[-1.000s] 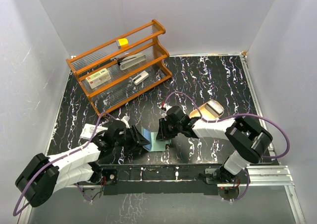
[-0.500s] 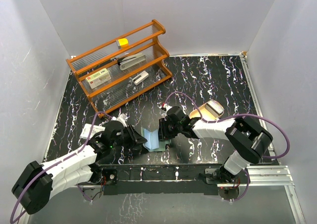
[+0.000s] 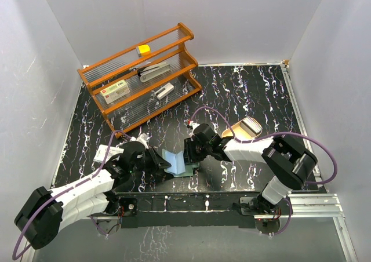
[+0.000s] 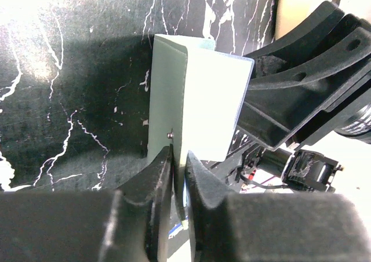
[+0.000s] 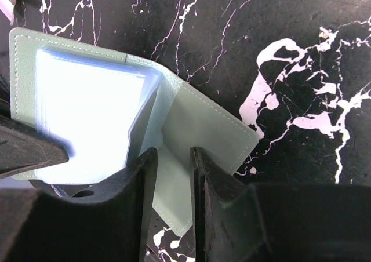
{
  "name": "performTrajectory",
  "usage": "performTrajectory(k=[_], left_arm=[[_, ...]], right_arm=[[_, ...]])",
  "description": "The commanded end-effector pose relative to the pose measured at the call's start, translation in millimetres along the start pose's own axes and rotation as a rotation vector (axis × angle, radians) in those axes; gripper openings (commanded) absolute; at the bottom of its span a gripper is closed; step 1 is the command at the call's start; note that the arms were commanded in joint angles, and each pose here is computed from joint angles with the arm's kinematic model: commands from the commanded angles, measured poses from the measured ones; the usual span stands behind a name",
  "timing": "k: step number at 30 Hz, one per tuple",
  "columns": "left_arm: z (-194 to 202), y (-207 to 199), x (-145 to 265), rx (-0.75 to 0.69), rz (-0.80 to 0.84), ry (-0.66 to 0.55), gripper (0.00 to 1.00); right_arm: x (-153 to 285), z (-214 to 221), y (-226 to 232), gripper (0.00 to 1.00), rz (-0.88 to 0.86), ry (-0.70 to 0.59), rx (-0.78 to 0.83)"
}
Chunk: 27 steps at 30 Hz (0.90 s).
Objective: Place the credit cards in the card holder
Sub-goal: Open the card holder at the center of the board.
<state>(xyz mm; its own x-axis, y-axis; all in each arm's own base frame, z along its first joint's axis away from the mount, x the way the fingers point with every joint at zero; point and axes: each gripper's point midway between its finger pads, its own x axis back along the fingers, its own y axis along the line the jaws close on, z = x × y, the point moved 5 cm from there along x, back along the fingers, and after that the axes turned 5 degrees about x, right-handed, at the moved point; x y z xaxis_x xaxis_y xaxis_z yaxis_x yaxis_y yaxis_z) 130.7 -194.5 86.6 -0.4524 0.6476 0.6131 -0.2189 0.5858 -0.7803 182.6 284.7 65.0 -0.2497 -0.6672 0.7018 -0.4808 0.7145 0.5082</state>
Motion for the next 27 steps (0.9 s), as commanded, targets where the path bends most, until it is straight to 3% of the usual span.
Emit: performTrajectory(k=[1,5,8,10,11,13,15,17,19,20,27], left_arm=[[-3,-13,-1,-0.019,0.08,-0.016,0.05],[0,-15,-4,0.013,0.147,-0.001,0.01],[-1,-14,-5,0.014,0.117,0.001,0.19],[-2,-12,-5,0.006,0.087,-0.006,0.21],[-3,-11,-5,0.008,0.077,-0.011,0.19],[-4,-12,-5,0.018,0.089,-0.024,0.05],[-4,-12,-5,0.036,0.118,-0.035,0.0],[-3,-10,-4,0.052,0.121,-0.04,0.08],[-4,-6,-2,0.058,0.105,-0.053,0.27],[-4,-6,0,0.057,0.103,-0.056,0.27],[-6,-6,8,0.028,0.107,-0.083,0.0]], right_arm=[[-6,10,-16,0.29,0.08,0.028,0.036],[-9,11,-18,0.3,0.091,0.04,0.048],[-8,9,-18,0.3,0.091,0.036,0.051],[-8,8,-18,0.3,0.101,0.029,0.057],[-7,6,-19,0.3,0.11,0.028,0.063],[-6,4,-20,0.3,0.129,0.03,0.074],[-4,2,-21,0.3,0.134,0.023,0.083],[-5,5,-23,0.3,0.138,0.029,0.081],[-7,9,-25,0.3,0.137,0.04,0.072],[-8,11,-25,0.3,0.132,0.043,0.067],[-11,18,-27,0.29,0.119,0.046,0.043]])
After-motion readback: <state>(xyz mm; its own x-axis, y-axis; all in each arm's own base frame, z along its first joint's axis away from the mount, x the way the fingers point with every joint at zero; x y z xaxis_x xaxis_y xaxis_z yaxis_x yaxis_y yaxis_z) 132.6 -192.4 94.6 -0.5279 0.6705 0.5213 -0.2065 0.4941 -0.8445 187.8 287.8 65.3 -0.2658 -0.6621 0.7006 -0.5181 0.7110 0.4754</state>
